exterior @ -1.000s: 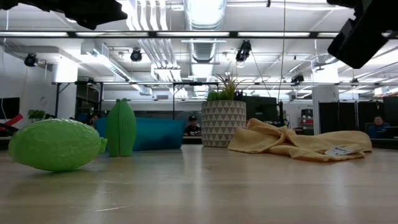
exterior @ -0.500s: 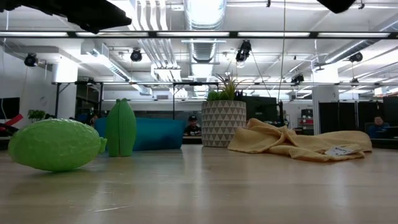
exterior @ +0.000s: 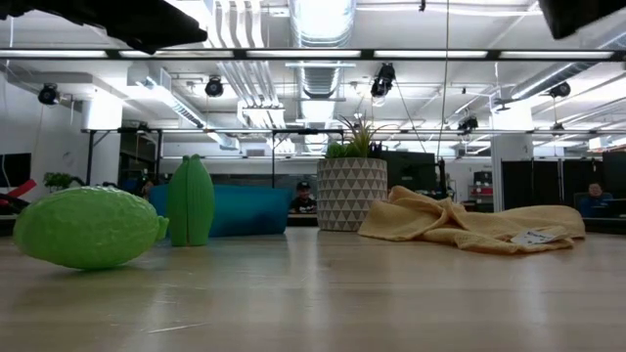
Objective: Pick and placing Produce into tupperware
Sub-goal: Put the pink peach into the blue bin
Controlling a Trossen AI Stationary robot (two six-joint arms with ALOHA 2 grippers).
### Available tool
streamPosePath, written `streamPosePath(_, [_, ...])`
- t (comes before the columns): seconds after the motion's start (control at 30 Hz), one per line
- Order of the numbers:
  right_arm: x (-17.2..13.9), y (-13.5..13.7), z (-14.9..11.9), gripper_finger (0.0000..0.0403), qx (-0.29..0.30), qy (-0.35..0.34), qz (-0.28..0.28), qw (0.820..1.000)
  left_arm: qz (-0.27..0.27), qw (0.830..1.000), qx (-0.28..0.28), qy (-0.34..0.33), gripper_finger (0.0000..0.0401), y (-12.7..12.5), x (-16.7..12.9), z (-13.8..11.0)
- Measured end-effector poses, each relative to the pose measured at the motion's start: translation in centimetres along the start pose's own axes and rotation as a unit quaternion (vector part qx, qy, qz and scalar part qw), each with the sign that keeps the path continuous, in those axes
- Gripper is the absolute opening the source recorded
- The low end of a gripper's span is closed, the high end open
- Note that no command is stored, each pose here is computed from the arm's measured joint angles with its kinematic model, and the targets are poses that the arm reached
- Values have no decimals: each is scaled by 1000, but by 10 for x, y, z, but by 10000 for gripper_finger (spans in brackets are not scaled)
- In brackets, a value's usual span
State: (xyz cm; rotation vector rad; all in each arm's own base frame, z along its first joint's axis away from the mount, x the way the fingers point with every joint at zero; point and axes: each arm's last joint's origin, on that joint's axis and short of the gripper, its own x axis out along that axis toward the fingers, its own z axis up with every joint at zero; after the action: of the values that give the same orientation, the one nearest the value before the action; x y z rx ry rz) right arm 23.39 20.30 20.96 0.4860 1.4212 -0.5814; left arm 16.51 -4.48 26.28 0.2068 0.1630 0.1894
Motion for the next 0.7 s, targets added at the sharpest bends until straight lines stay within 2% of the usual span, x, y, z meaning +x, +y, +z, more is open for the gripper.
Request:
streamPosePath(0.1, [2,-4,-11,220,60,-3,-42,997,0,1000,0,0,206,0,0,0])
streamPosePath(0.2, [1,-9,-25,220,100,-12,-46,994,0,1000,0,0,206,0,0,0])
streamPosePath(0.4, [0,-20,-51,219,146,-26,-44,988,0,1000,1,0,206,0,0,0])
streamPosePath(0.7, [26,-36,-71,219,190,-39,-66,979,0,1000,1,0,206,0,0,0])
